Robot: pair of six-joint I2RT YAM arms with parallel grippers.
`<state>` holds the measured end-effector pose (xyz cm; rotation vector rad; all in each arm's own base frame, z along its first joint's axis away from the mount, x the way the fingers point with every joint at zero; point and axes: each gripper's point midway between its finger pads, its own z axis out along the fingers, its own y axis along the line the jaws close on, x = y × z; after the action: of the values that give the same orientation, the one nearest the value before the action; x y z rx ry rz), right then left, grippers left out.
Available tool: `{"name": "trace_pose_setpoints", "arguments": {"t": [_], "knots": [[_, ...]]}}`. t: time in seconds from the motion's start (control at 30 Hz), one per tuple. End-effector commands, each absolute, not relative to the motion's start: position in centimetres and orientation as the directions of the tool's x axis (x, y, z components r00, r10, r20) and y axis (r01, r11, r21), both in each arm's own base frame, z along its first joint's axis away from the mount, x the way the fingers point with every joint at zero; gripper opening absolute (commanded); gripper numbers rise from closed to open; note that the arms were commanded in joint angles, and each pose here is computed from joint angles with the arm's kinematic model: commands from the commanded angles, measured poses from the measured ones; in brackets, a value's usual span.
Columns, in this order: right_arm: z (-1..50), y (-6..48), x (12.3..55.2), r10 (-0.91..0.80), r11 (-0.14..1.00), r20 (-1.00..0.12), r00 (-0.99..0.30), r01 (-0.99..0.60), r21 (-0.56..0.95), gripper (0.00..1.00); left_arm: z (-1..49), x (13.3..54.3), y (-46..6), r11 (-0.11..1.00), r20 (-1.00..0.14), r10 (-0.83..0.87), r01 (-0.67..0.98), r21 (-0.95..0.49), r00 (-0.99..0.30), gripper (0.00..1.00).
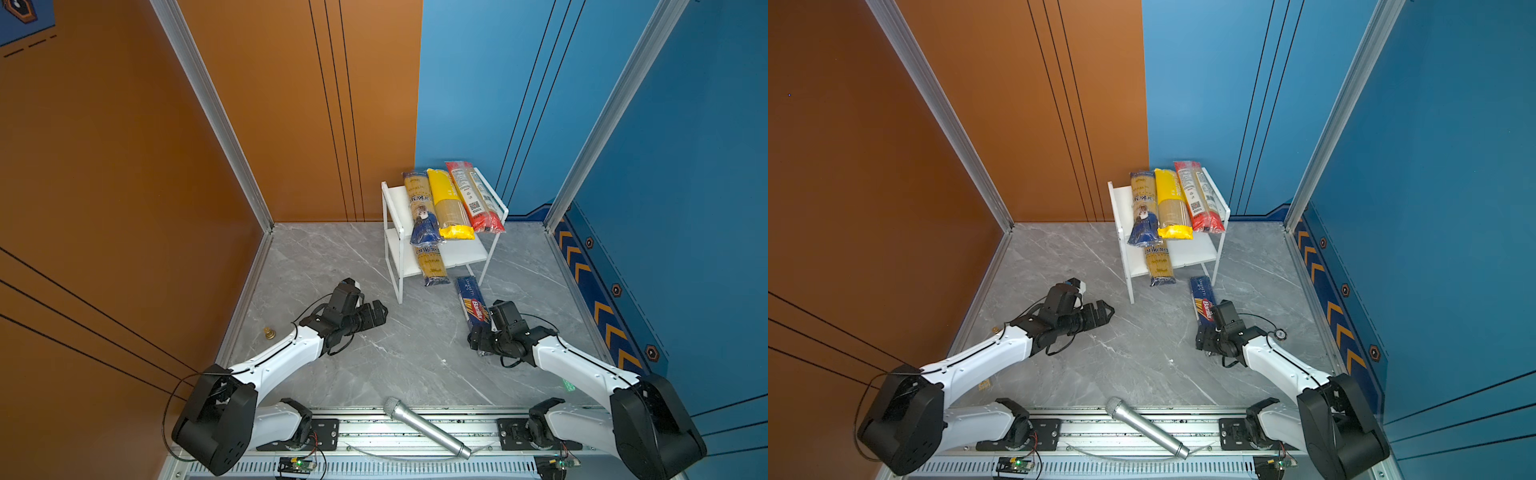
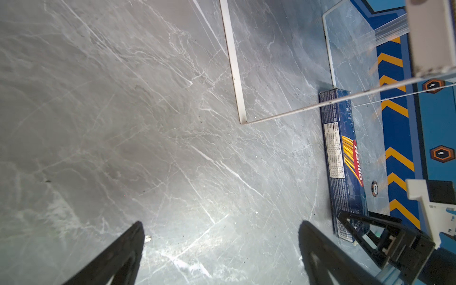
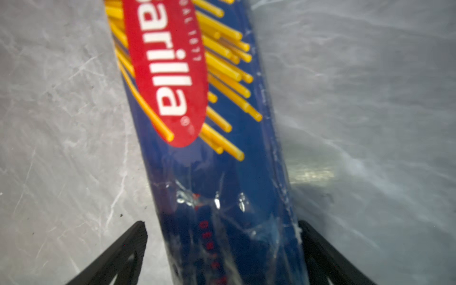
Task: Arrange pasta packages on shelves
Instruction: Rotate the pasta box at the center of the table.
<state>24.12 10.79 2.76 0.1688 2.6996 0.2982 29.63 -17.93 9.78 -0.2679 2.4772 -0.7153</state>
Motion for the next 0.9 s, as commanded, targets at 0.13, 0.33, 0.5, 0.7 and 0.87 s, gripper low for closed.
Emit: {"name": "trace_pose_setpoints", "arguments": {"t": [0.13, 0.33, 0.5, 0.7, 0.87], "knots": [[2.7, 12.9, 24.3, 0.081, 0.988, -0.468, -0.88, 0.009, 0.153, 0.9, 9.3, 29.9, -18.1, 0.843, -0.454, -0.314, -0.025, -0.537, -0.834, 0.98], [2.9, 12.4, 25.2, 0.118, 0.989, -0.546, -0.829, 0.052, 0.135, 0.91, 8.8, 29.7, -17.9, 0.841, -0.447, -0.321, -0.034, -0.54, -0.835, 0.98], [2.7, 11.8, 25.6, 0.098, 0.994, -0.569, -0.816, 0.051, 0.099, 0.9, 8.8, 29.8, -17.8, 0.839, -0.446, -0.325, -0.036, -0.543, -0.834, 0.98], [2.2, 13.0, 25.7, 0.088, 0.989, -0.593, -0.801, -0.001, 0.148, 0.87, 9.1, 29.9, -17.6, 0.837, -0.454, -0.331, -0.036, -0.546, -0.827, 0.98], [1.3, 12.8, 25.5, 0.105, 0.989, -0.595, -0.797, 0.02, 0.148, 0.84, 9.3, 29.9, -17.4, 0.838, -0.458, -0.334, -0.037, -0.545, -0.824, 0.98]]}}
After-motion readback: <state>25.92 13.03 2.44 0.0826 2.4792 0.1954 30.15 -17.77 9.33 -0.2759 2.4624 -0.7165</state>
